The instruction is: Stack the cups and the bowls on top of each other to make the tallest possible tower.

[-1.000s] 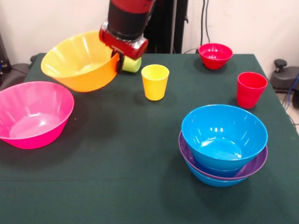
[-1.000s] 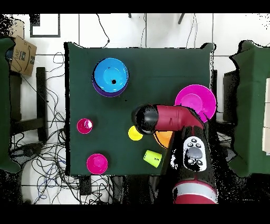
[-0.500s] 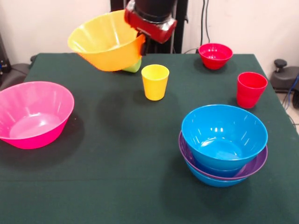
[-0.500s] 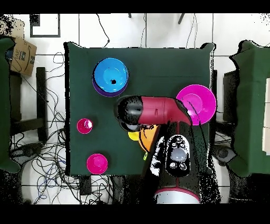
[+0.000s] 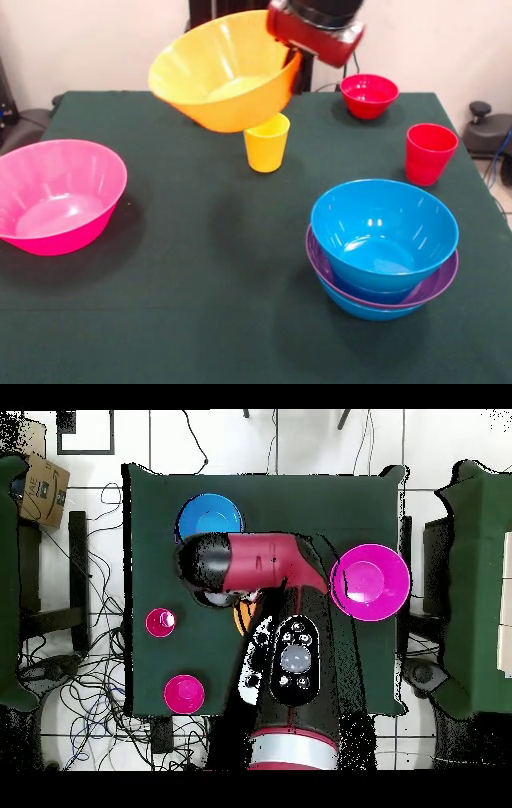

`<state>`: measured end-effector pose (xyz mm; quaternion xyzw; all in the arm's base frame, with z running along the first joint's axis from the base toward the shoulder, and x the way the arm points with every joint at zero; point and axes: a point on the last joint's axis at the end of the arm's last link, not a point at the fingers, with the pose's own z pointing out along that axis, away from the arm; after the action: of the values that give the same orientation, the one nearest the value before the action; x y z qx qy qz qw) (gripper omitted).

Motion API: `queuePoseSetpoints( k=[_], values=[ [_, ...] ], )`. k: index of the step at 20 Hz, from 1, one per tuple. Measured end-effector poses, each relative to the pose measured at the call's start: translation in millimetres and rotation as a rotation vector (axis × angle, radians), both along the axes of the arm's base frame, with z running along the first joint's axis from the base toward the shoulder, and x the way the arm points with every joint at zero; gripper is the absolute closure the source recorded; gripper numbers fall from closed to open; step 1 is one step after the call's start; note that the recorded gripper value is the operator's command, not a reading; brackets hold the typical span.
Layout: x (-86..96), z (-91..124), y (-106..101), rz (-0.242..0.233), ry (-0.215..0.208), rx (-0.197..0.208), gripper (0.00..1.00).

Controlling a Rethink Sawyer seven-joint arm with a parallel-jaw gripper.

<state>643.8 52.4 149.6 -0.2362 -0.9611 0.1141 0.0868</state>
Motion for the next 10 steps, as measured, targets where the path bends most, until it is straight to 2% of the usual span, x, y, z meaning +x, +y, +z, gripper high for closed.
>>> queuePoseSetpoints(
  k=[2,3,6,7,10],
  values=[
    [8.3,3.9,6.9,0.002,-0.006,0.005,1.0],
    [23.4,9.7,18.8,0.005,-0.012,0.013,1.0],
    [36.3,13.9,28.9,0.006,-0.015,0.022,1.0],
    [47.5,17.0,37.1,0.006,-0.019,0.031,1.0],
    [63.3,19.8,49.2,0.008,-0.022,0.042,1.0]
  ],
)
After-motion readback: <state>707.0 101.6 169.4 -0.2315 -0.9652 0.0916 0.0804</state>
